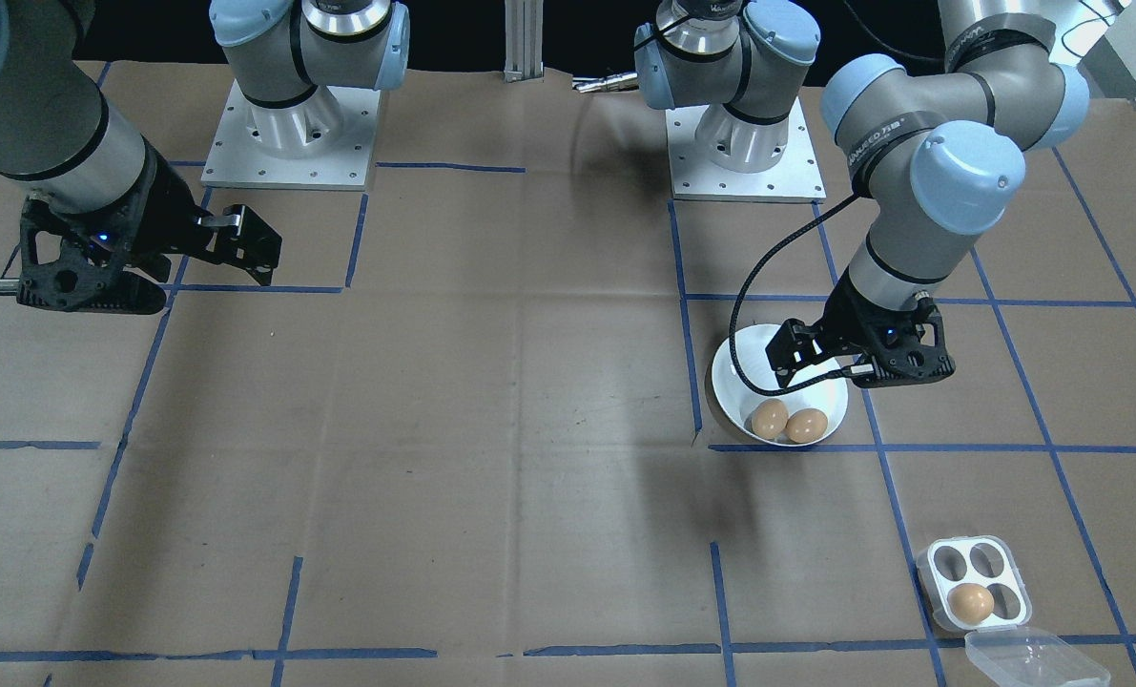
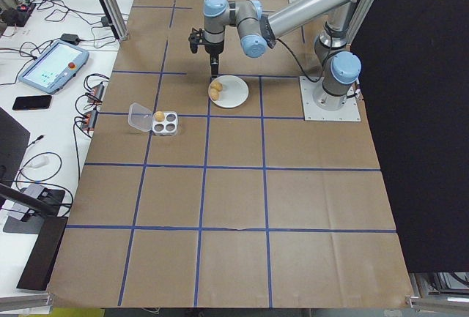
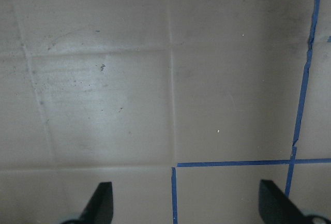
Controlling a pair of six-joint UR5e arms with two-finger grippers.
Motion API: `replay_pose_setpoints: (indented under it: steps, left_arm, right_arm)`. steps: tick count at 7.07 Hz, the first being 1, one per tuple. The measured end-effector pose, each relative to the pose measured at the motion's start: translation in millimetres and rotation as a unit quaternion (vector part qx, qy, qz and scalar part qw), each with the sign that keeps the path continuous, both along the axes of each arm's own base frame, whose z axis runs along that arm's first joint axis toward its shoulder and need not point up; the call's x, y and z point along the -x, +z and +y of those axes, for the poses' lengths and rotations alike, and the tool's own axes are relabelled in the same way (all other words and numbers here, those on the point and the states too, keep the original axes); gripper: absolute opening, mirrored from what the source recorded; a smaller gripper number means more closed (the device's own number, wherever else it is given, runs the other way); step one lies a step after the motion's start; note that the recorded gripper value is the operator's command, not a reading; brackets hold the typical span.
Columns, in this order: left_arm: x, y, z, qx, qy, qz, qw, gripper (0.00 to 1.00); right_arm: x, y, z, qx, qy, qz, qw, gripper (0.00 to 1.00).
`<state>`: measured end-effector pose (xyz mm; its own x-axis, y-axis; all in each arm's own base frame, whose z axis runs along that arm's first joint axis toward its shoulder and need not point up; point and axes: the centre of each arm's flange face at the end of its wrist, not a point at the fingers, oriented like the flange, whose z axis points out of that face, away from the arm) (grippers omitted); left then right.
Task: Place egg on plate
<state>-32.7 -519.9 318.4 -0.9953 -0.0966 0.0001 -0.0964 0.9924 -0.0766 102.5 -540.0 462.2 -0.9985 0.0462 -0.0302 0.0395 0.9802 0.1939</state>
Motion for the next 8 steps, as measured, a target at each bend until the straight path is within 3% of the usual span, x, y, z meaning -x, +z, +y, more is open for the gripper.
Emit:
replay_pose_setpoints:
  steps: [2, 4, 8]
  left_arm:
    - [-13.1, 33.0, -23.1, -0.012, 0.008, 0.003, 1.0, 1.0]
    - [-37.0, 52.7, -73.8, -0.025, 0.012, 0.005, 1.0, 1.0]
    - [-127.3, 36.7, -185.0, -0.021, -0.013, 0.002, 1.0, 1.0]
  right_arm:
    - [0.0, 0.0, 0.0, 0.0, 0.0, 0.0, 1.0, 1.0]
    - [0.0, 0.0, -0.1, 0.0, 0.0, 0.0, 1.0, 1.0]
    - [0.0, 0.0, -0.1, 0.0, 0.0, 0.0, 1.0, 1.0]
